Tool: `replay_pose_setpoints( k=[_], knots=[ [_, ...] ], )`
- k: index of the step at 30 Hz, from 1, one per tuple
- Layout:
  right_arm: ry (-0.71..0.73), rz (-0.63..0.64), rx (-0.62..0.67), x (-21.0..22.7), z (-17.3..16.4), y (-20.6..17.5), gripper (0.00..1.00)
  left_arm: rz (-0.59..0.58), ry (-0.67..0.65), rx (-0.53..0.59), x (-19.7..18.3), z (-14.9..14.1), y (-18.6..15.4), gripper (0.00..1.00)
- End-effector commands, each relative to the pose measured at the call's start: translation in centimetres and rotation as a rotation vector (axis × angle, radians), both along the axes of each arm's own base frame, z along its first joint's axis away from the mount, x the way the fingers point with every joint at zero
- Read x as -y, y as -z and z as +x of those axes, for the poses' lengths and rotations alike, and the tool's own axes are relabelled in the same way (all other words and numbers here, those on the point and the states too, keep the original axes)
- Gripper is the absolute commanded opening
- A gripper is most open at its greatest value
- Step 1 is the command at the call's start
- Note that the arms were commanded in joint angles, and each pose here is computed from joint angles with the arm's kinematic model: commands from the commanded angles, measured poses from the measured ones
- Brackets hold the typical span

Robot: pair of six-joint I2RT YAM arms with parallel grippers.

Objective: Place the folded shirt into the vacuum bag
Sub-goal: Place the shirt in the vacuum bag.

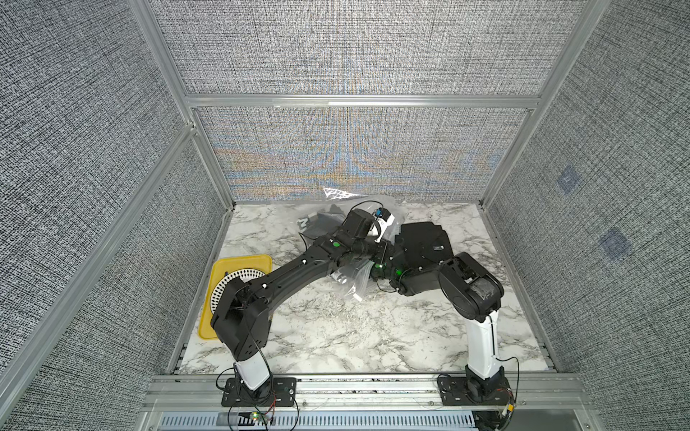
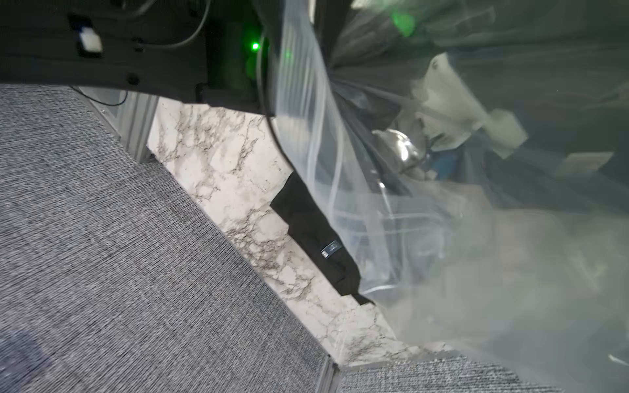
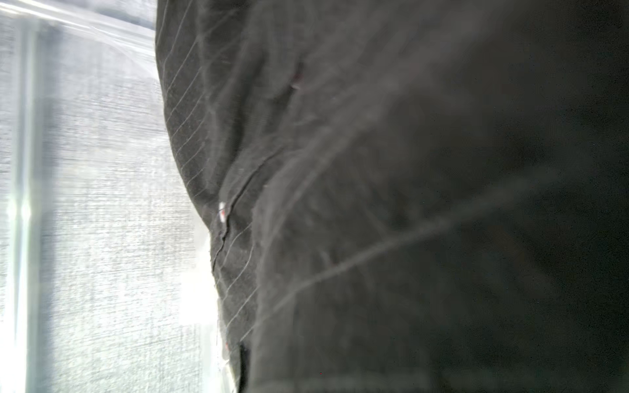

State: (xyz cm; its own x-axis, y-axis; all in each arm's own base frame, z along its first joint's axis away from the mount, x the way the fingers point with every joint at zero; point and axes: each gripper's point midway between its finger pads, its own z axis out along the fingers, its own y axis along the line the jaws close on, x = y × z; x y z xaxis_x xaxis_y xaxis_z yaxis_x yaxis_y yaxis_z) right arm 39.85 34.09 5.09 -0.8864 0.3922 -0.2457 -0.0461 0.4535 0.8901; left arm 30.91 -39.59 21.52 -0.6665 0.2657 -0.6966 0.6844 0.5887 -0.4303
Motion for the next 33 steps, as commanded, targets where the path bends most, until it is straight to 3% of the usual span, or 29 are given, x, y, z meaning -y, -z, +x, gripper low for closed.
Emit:
replay_pose_setpoints(
  k=[1, 5, 9, 13, 16, 21, 25, 33],
  knots=[
    [0.005, 0.014, 0.017, 0.3, 0.1, 0.3, 0.12, 0.193, -0.05, -0.114, -3.6, -2.3, 4.6, 0.66],
    [0.011, 0.032, 0.005, 0.6, 0.2, 0.7, 0.11, 0.227, -0.125, -0.118, -6.4, -3.7, 4.9, 0.89],
    [0.012, 0.036, 0.011, 0.4, 0.5, 0.3, 0.11, 0.243, -0.247, -0.111, -10.6, -5.3, 4.6, 1.0],
    [0.011, 0.042, 0.015, 0.3, 0.5, -0.1, 0.11, 0.284, -0.378, -0.134, -15.1, -7.2, 6.2, 1.0],
    [0.01, 0.045, 0.019, 0.3, 0.6, -0.2, 0.11, 0.249, -0.485, -0.174, -17.4, -8.4, 8.4, 1.0],
    [0.006, 0.069, 0.01, 0.0, 0.6, -0.2, 0.11, 0.003, -0.597, -0.276, -17.5, -7.7, 11.1, 1.0],
    [0.003, 0.08, 0.005, -0.2, 0.6, -0.2, 0.11, -0.215, -0.656, -0.362, -16.9, -6.6, 12.2, 0.9],
    [-0.007, 0.085, 0.006, -0.4, 0.5, -0.3, 0.11, -0.409, -0.692, -0.465, -15.4, -4.4, 13.5, 0.74]
  ],
)
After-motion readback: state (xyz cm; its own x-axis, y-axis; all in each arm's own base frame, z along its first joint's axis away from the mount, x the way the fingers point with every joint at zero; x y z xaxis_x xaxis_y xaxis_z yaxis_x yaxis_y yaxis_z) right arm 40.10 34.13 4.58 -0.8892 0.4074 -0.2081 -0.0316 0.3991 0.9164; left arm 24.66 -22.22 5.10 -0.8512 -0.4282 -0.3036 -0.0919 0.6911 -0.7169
